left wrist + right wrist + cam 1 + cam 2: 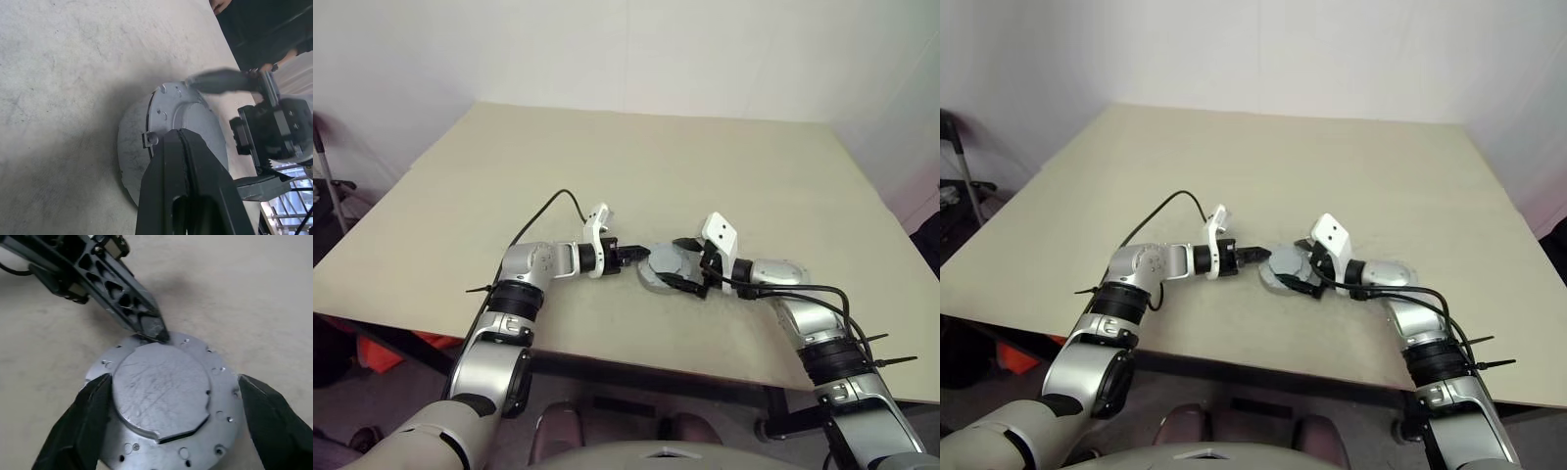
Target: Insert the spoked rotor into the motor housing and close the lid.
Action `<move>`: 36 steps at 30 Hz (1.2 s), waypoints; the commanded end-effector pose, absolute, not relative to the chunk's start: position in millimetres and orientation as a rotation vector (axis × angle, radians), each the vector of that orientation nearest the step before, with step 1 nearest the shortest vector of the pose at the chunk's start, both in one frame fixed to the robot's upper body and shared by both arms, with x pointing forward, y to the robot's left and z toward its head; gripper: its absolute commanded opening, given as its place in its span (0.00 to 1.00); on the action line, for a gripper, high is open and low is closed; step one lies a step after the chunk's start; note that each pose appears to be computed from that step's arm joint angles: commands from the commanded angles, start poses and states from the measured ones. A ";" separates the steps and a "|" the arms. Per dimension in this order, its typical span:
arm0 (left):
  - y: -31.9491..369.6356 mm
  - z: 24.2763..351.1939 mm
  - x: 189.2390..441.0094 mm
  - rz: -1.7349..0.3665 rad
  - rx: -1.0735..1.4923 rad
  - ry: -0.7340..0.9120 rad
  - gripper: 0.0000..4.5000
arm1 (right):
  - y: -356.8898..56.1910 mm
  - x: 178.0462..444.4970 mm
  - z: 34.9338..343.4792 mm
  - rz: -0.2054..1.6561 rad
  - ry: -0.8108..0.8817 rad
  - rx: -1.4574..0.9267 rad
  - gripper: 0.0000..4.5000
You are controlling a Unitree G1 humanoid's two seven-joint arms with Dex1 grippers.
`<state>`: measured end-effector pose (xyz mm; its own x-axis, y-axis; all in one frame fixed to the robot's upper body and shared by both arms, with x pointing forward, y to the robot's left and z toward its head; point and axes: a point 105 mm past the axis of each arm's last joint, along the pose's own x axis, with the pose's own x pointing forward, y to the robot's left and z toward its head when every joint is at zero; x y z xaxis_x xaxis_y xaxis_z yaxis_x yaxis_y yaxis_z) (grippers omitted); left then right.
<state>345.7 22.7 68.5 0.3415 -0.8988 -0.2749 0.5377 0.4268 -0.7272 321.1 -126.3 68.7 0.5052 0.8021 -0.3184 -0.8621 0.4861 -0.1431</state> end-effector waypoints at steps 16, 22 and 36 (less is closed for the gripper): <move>13.4 65.0 348.5 -1.002 -0.566 0.743 0.00 | -185.5 317.6 110.7 0.712 0.395 0.150 0.99; 16.6 65.9 353.1 -0.989 -0.566 0.730 0.00 | -197.5 283.2 95.9 0.726 0.623 0.346 0.99; 23.9 66.9 361.5 -0.948 -0.564 0.705 0.00 | -160.3 274.4 69.0 0.673 0.738 0.625 0.99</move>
